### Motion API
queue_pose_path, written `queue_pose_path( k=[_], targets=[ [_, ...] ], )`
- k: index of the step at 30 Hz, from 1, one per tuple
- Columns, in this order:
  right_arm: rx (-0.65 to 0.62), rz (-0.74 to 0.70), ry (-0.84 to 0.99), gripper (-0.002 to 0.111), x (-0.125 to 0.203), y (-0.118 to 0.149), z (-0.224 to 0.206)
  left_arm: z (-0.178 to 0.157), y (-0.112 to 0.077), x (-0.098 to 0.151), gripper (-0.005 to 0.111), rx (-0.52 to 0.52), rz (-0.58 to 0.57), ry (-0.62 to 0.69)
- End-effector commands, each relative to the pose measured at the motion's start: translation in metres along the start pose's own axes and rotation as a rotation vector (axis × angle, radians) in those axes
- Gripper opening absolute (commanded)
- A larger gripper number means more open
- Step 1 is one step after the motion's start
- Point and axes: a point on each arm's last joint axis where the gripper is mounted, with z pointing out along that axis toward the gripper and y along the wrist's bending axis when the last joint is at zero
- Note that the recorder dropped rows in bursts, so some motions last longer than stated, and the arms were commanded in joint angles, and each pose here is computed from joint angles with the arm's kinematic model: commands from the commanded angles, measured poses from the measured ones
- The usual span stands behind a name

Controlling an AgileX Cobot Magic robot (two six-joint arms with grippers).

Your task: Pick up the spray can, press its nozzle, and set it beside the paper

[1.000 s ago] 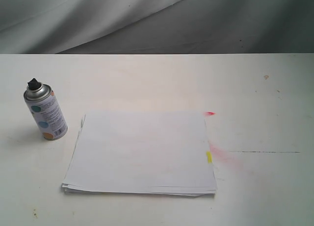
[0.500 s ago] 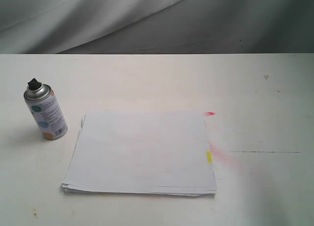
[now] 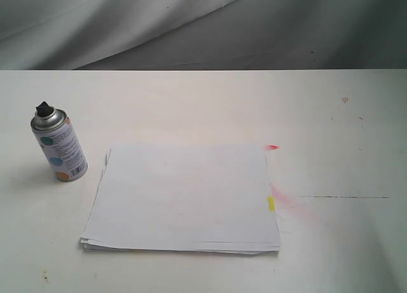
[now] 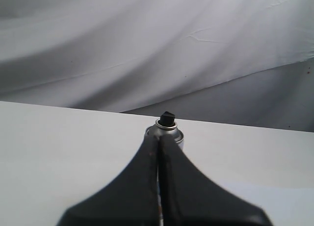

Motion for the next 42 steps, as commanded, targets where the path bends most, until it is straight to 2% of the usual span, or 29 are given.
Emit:
queue_pose_path(
  k=[1, 21, 42],
  targets=[
    [0.007, -0.016, 0.015, 0.000, 0.0029, -0.0009, -0.0001, 0.0000, 0.0000, 0.0015, 0.000, 0.004, 0.007, 0.002],
    [0.007, -0.018, 0.015, 0.000, 0.0030, -0.0009, -0.0001, 0.0000, 0.0000, 0.0015, 0.000, 0.004, 0.008, 0.002],
    [-0.051, -0.023, -0.051, 0.000, -0.0016, 0.0035, -0.0065, 0.0000, 0.0000, 0.0015, 0.000, 0.004, 0.007, 0.002]
  ],
)
